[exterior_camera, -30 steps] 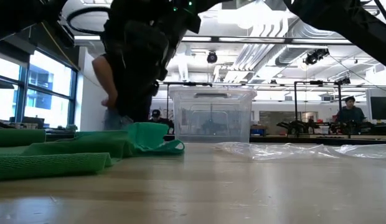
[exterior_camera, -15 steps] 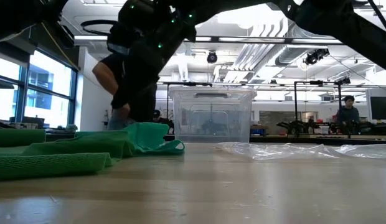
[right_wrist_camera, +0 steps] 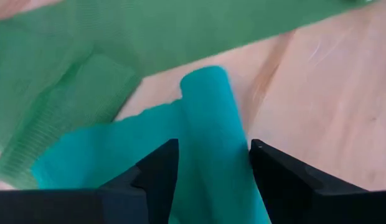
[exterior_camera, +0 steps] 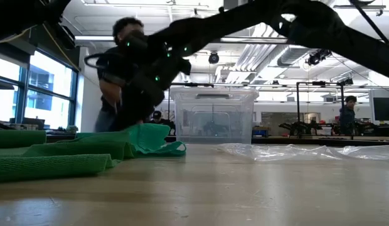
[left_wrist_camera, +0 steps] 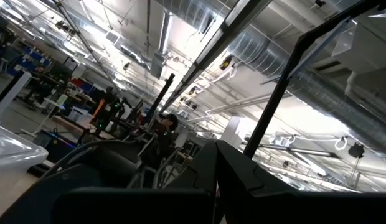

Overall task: Roll bandage
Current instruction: Roll the blue bandage

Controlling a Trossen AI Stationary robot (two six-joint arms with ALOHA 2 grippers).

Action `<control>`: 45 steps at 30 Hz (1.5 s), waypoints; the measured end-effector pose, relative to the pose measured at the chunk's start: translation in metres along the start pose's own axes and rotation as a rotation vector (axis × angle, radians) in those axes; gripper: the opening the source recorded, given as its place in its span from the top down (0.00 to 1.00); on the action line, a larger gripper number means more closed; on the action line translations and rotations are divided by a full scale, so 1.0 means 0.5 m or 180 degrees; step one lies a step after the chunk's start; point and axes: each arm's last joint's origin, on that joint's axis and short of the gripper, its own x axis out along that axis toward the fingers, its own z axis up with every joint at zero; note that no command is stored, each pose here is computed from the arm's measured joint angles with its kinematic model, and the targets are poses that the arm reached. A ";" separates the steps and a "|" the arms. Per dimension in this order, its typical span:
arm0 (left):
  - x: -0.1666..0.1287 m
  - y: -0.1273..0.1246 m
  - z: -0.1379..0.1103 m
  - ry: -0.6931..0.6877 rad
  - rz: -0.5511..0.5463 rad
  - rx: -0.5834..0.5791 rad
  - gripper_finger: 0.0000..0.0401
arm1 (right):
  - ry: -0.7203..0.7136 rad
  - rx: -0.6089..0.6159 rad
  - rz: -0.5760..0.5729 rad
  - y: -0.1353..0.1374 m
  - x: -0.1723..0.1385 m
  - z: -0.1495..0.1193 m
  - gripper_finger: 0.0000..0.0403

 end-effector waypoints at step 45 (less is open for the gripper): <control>0.011 -0.018 -0.066 0.0633 0.0419 0.0758 1.00 | 0.1844 0.0002 -0.2351 0.296 -0.288 0.111 0.96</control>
